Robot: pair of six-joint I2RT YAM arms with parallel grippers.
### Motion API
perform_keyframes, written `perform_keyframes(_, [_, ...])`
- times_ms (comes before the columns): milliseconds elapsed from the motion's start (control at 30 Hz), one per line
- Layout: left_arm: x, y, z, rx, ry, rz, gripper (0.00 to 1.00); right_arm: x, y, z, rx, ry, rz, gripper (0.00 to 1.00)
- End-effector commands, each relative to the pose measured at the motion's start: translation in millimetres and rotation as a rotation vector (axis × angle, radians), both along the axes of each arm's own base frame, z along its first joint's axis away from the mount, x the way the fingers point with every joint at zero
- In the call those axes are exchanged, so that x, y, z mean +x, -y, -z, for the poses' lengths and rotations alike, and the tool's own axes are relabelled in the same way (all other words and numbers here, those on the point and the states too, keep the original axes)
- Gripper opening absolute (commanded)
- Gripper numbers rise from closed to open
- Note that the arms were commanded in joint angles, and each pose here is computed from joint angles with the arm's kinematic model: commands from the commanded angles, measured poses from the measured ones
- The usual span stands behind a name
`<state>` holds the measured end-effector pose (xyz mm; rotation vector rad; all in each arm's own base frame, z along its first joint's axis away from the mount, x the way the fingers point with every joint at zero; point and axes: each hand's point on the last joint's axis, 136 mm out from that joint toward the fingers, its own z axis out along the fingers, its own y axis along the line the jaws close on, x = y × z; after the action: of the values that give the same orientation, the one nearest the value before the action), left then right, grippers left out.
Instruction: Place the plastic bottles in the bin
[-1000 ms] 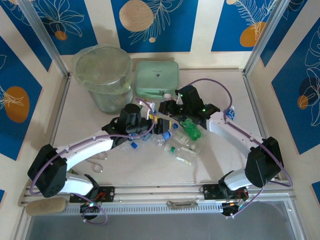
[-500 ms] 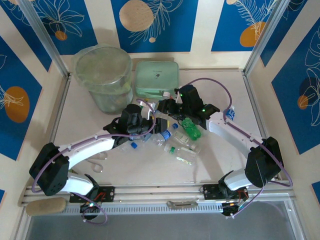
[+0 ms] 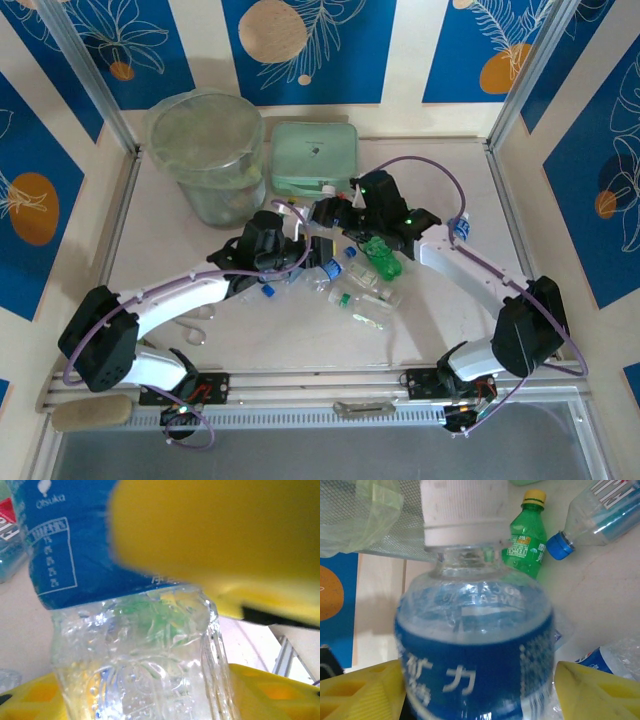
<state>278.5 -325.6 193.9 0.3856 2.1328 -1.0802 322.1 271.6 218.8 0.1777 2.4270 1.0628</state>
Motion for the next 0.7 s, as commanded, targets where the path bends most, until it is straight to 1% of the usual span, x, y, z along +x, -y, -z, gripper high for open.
perform_keyframes(0, [2.8, -9.3, -9.3, -0.002, 0.044, -0.047, 0.54, -2.0, 21.1, -27.5, 0.027, 0.05, 0.032, 0.78])
perform_keyframes(167, [4.9, -19.2, -12.2, 0.015, 0.063, -0.086, 0.54, -4.9, 55.4, -32.4, -0.011, 0.087, 0.123, 0.8])
perform_keyframes(367, [11.8, -31.2, -27.5, 0.033, 0.089, -0.133, 0.51, -13.8, 86.7, -19.0, -0.043, 0.072, 0.217, 0.8])
perform_keyframes(433, [17.4, -38.1, -38.4, 0.043, 0.1, -0.151, 0.51, -17.4, 90.1, -13.9, -0.047, 0.061, 0.229, 0.81])
perform_keyframes(533, [24.2, -47.5, -63.9, 0.053, 0.152, -0.163, 0.51, -21.2, 90.4, -4.2, -0.04, 0.037, 0.236, 0.81])
perform_keyframes(667, [35.9, -68.6, -107.2, 0.114, 0.269, -0.21, 0.51, -22.8, 86.3, 7.3, -0.031, 0.007, 0.232, 0.81])
